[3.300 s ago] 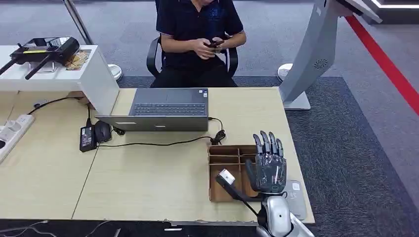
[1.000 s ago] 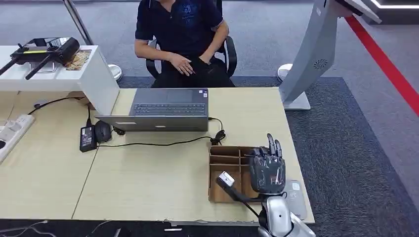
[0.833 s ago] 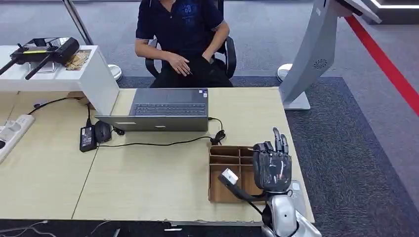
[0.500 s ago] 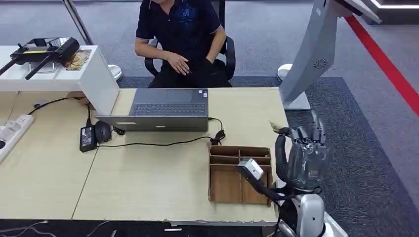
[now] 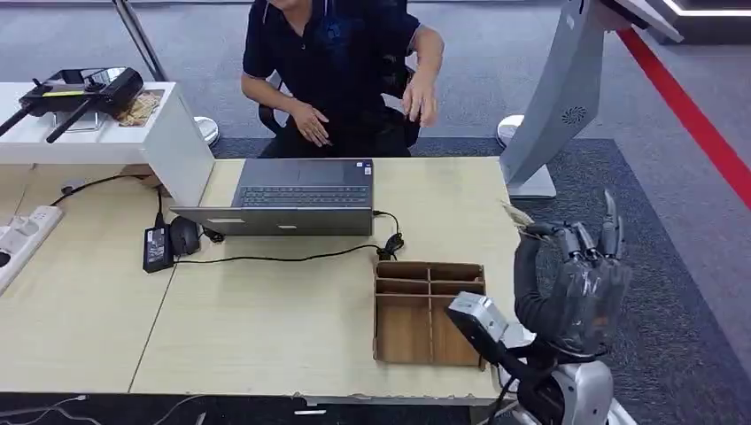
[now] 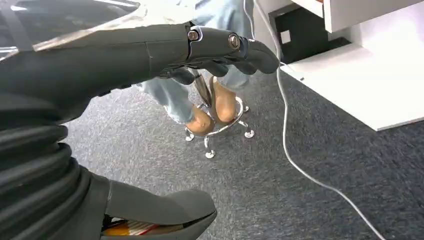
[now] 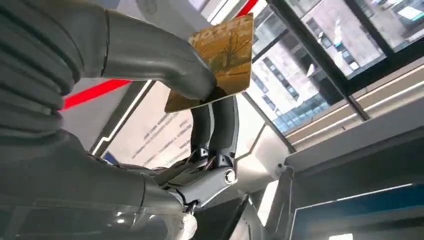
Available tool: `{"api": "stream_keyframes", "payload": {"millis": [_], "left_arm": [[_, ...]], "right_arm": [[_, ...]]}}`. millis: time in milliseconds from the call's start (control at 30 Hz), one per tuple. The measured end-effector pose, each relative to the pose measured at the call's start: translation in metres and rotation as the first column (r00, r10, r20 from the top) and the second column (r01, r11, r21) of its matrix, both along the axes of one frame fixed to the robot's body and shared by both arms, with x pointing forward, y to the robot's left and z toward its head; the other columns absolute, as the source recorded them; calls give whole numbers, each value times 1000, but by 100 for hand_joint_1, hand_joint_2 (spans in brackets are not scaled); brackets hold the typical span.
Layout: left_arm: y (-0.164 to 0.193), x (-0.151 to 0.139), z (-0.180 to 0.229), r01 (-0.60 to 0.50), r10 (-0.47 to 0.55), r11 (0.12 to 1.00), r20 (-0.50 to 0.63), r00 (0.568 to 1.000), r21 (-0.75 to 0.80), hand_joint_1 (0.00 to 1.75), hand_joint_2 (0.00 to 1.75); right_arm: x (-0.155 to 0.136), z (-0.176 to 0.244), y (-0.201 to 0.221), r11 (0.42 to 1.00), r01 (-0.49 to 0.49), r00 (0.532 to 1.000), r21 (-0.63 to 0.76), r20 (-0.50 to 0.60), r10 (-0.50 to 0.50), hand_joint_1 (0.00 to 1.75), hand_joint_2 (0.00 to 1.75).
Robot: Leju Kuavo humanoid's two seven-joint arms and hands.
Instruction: Pass the card to the sensor for recognition and then transmit it.
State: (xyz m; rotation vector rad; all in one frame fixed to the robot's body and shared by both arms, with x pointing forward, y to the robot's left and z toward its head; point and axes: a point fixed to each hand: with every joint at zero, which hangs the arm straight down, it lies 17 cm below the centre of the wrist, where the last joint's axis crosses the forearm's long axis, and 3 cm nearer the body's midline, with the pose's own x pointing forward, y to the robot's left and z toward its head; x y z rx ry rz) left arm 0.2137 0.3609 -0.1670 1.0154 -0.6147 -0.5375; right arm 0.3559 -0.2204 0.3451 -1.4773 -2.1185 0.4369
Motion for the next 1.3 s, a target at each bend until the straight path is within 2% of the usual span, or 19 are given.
{"api": "stream_keyframes", "payload": {"millis": [400,1067,1100,1300], "left_arm": [[-4,3,1,7,-7,1000,5,1000,-3,0,175],[-7,3,-1,12,-12,1000,2,1000,-12,0,175],[-7,3,-1,13,-13,1000,2,1000,-12,0,175],[-8,3,-1,13,-13,1000,1,1000,-13,0,175]], "right_arm": [[17,-1,40,994,-107,994,32,-21,107,175,175],[33,-19,71,987,-154,985,44,-77,157,175,175],[34,-20,71,987,-154,984,44,-79,157,0,175],[37,-24,74,988,-152,984,34,-88,154,0,175]]}}
